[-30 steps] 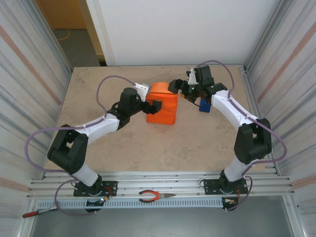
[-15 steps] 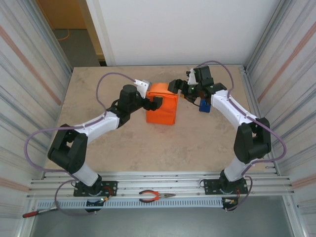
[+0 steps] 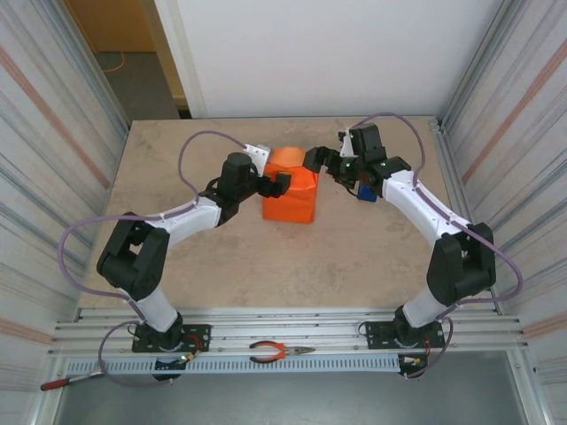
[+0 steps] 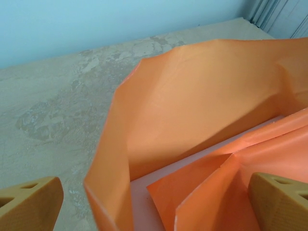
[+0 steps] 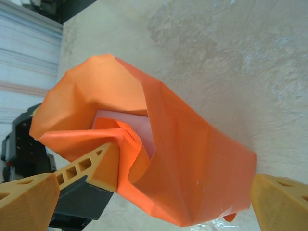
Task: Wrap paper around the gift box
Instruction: Fold the wrapping paper for the gift box.
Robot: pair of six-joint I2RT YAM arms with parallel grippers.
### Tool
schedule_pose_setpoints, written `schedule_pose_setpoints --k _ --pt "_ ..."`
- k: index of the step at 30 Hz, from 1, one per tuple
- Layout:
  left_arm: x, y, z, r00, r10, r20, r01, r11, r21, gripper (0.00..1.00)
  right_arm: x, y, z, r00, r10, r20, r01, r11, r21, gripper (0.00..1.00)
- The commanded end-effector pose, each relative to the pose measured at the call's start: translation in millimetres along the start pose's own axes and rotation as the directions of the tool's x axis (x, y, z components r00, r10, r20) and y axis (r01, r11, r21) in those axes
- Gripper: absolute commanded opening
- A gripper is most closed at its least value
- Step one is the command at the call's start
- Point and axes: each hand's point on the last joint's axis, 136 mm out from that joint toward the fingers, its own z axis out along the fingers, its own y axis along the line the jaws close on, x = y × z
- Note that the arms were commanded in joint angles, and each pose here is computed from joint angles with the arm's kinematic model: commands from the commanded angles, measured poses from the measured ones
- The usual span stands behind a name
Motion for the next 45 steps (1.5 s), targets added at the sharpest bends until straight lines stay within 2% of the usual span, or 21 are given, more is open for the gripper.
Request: schedule_pose_setpoints --k 1,13,17,22,25,27,29,35,41,45 --pt "-7.4 4.8 -1.0 1.0 0.013 0.007 -0.013 1.0 -0.023 0.99 11.9 -5.9 -2.8 0.994 -0.104 0.022 0.101 0.988 0.115 1.0" --pt "-17.4 1.3 -11.1 1.0 -0.005 0.025 0.005 1.0 -0.009 0.99 18.1 -40.0 33.6 0.98 -0.18 0.088 0.142 0.933 0.33 0.94" --pt "-43.9 5.2 -33.6 0.996 -0.02 0.091 0.021 1.0 -0.016 0.99 34.0 -62.4 44.1 0.982 -0.179 0.063 0.141 0.912 0.384 0.88" --pt "-78.4 18.0 -65.8 0.979 -0.077 0.188 0.08 0.997 -0.008 0.99 45.9 -72.3 47.3 0.985 -0.168 0.039 0.14 0.91 0.391 0.84" --pt "-88.6 28.1 -79.2 0.958 -0.155 0.241 0.152 0.988 0.03 0.99 46.4 -71.6 47.3 0.985 -0.167 0.039 0.14 0.913 0.384 0.83" --pt "-89.7 26.1 -85.8 0.949 -0.181 0.259 0.16 0.982 0.102 0.99 46.6 -70.1 47.0 0.985 -0.169 0.037 0.142 0.914 0.38 0.82" --pt "-85.2 18.7 -87.5 0.949 -0.186 0.253 0.145 0.974 0.174 0.96 47.9 -70.1 48.1 0.985 -0.168 0.031 0.144 0.915 0.376 0.81" --pt "-50.1 -0.2 -70.7 0.986 -0.122 0.114 0.092 0.967 0.238 0.81 52.3 -71.4 50.0 0.986 -0.166 0.014 0.149 0.915 0.374 0.8" --pt "-23.8 -15.0 -51.7 0.998 -0.014 0.055 0.003 0.982 0.19 0.82 54.8 -73.0 50.1 0.986 -0.164 0.006 0.15 0.914 0.376 0.8" --pt "-14.8 -7.0 -35.5 0.999 0.01 0.032 -0.014 0.992 0.122 0.82 56.8 -72.8 50.0 0.986 -0.165 0.003 0.152 0.914 0.376 0.8"
